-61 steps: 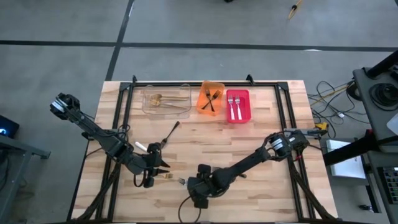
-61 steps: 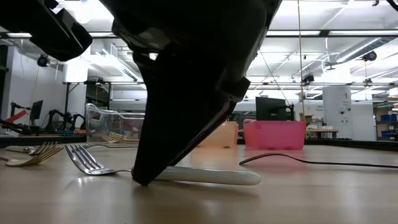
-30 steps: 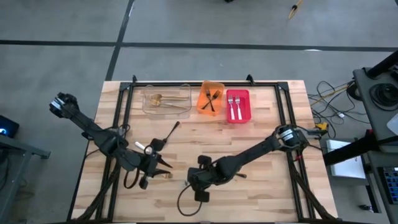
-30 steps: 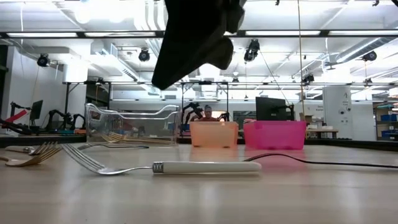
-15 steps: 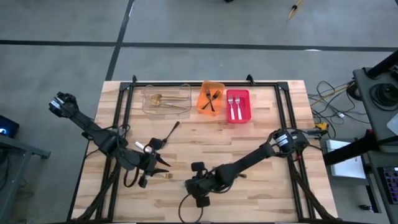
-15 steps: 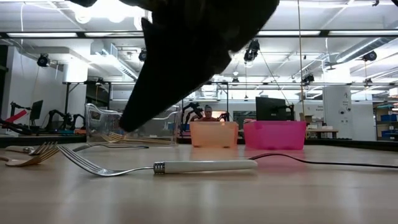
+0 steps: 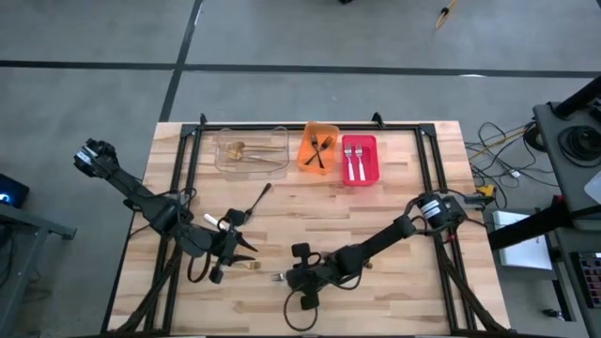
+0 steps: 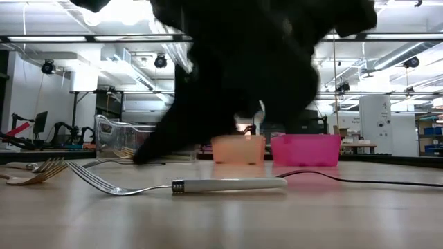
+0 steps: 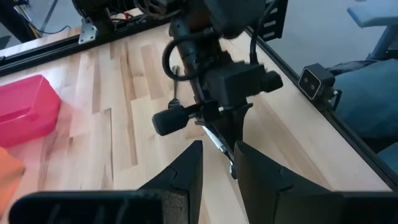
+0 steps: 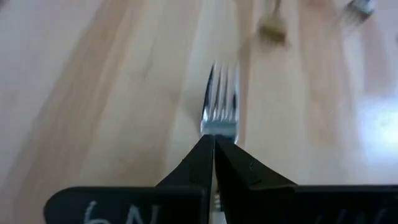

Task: Sort silverware by color (type)
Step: Put the white fork into the red bin

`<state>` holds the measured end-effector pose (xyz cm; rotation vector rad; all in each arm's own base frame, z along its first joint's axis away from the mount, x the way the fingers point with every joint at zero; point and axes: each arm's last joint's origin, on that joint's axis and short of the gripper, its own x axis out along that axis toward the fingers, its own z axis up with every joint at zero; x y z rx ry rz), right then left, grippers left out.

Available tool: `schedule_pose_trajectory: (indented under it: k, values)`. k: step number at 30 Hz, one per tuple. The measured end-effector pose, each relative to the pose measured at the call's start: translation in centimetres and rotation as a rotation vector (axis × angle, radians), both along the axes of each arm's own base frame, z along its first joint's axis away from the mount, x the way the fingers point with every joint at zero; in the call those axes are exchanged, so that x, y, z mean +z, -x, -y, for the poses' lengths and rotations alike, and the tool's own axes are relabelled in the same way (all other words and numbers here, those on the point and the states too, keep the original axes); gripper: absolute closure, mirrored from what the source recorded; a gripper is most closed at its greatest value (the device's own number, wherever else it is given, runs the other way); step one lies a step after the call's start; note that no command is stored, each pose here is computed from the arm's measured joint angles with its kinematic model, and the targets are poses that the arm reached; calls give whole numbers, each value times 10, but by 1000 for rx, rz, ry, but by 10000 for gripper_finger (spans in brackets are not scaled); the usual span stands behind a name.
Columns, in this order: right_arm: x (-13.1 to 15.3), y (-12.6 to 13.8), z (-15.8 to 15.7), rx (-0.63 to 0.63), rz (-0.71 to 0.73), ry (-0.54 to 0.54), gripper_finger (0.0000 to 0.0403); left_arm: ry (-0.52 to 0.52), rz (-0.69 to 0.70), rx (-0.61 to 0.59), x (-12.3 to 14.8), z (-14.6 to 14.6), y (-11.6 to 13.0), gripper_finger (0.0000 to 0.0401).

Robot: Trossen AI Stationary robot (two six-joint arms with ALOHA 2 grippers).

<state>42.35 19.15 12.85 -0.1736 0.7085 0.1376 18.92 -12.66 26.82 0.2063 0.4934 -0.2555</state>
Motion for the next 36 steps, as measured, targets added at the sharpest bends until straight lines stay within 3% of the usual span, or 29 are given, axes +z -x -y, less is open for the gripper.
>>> schedule_pose_trajectory:
  k: [9, 20, 24, 29, 36]
  values:
    - [1, 2, 1, -60, -19, -32, 372, 9, 12, 0, 1, 0, -1, 326]
    - [-5, 7, 4, -90, -92, -26, 220, 1, 21, -7, 2, 1, -1, 326]
    - [-19, 12, 8, -107, -99, -36, 196, 1, 21, -7, 2, 1, -1, 326]
    - [-47, 17, 17, -111, -108, -108, 226, 1, 21, -8, 2, 1, -1, 326]
    - [-66, 25, 25, -112, -109, -141, 356, 5, 27, -8, 3, 1, -1, 326]
